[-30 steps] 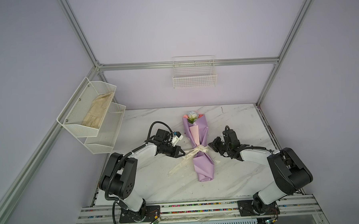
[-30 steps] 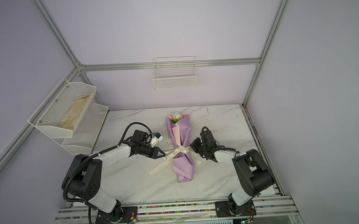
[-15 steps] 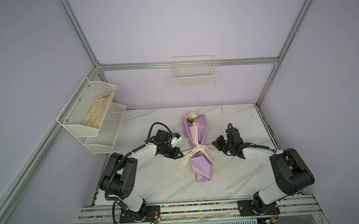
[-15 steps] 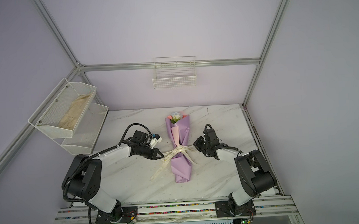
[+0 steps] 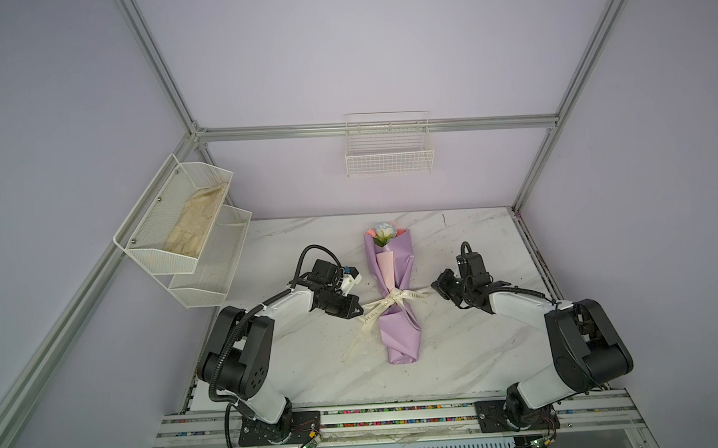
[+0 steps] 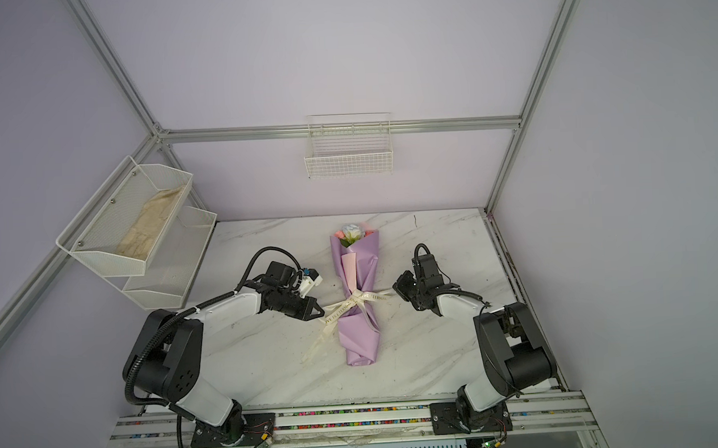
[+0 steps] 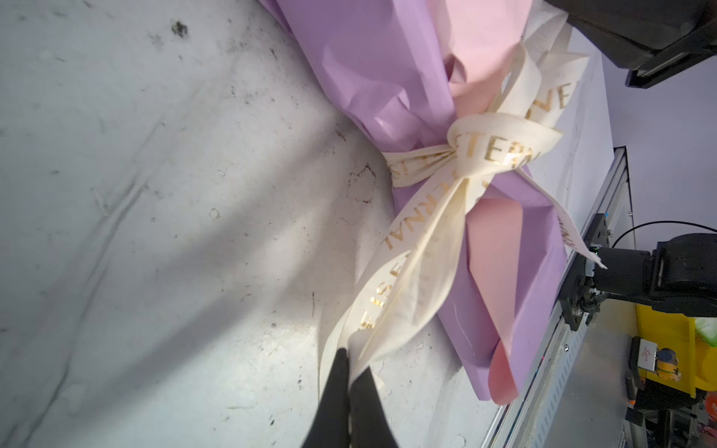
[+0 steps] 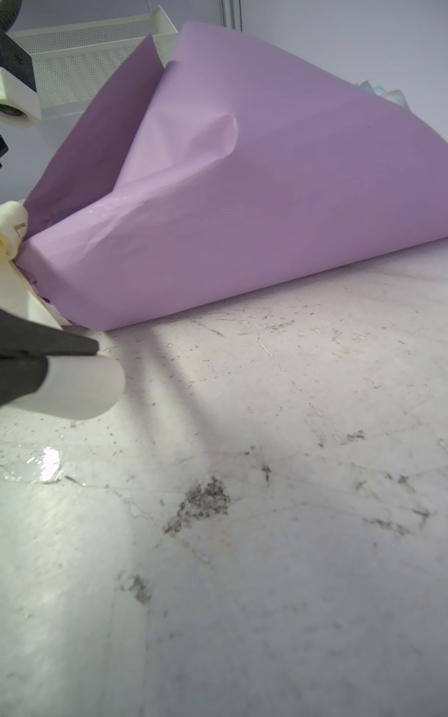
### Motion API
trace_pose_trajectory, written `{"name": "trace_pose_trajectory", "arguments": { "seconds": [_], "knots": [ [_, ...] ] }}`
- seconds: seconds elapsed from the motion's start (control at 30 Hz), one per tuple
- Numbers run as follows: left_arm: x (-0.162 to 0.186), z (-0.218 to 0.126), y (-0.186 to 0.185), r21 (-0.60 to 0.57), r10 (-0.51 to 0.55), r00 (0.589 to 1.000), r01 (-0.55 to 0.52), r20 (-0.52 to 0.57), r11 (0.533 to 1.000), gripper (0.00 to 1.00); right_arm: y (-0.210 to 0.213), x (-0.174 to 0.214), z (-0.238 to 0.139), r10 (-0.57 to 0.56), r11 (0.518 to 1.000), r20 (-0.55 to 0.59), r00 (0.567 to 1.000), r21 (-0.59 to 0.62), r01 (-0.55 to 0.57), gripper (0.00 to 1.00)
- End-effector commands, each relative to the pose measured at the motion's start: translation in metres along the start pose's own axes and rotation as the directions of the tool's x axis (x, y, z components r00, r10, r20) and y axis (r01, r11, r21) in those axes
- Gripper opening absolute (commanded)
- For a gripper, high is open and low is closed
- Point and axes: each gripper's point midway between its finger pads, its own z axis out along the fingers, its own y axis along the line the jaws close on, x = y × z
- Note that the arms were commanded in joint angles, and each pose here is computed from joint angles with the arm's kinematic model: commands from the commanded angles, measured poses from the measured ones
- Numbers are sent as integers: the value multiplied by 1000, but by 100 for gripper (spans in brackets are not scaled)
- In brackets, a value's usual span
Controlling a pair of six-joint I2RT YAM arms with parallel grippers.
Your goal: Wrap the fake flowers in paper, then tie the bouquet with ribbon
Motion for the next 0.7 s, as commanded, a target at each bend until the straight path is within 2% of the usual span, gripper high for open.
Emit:
{"name": "trace_pose_trajectory", "arguments": {
  "seconds": [0.0, 0.03, 0.17, 0.23, 0.27, 0.33, 0.37, 0.43, 0.5, 0.67],
  "knots": [
    [-31, -28, -14, -19, 61, 993, -59, 100, 998, 0, 6, -10, -7, -32, 999, 26, 999, 1, 32, 0],
    [-36, -32, -23, 15, 83, 989, -86, 123, 996, 1, 8, -9, -6, -45, 999, 19, 999, -8, 45, 0],
    [-47, -43, -57, 174, 132, 974, -164, 184, 971, 21, 16, -3, -1, -69, 996, -28, 997, -49, 68, 0],
    [-47, -44, -61, 197, 133, 975, -167, 178, 966, 18, 23, 2, 1, -79, 993, -57, 995, -88, 73, 0],
    [-47, -43, -60, 189, 130, 976, -163, 177, 968, 19, 26, 3, 1, -88, 992, -68, 994, -99, 81, 0],
    [-45, -43, -55, 158, 130, 976, -158, 177, 975, 35, 28, 1, -1, -98, 991, -60, 993, -101, 91, 0],
    [-44, -43, -51, 131, 128, 975, -153, 181, 979, 39, 28, 1, -3, -98, 991, -55, 994, -101, 92, 0],
    [-41, -43, -43, 87, 125, 974, -143, 189, 986, 40, 30, 0, -3, -100, 990, -53, 994, -107, 94, 0],
    [-38, -43, -33, 40, 100, 972, -111, 212, 993, 46, 31, 2, -2, -99, 989, -64, 993, -113, 91, 0],
    [-30, -48, -28, -2, 91, 949, -95, 300, 995, 54, 31, 4, 0, -93, 989, -74, 993, -118, 84, 0]
  ]
}}
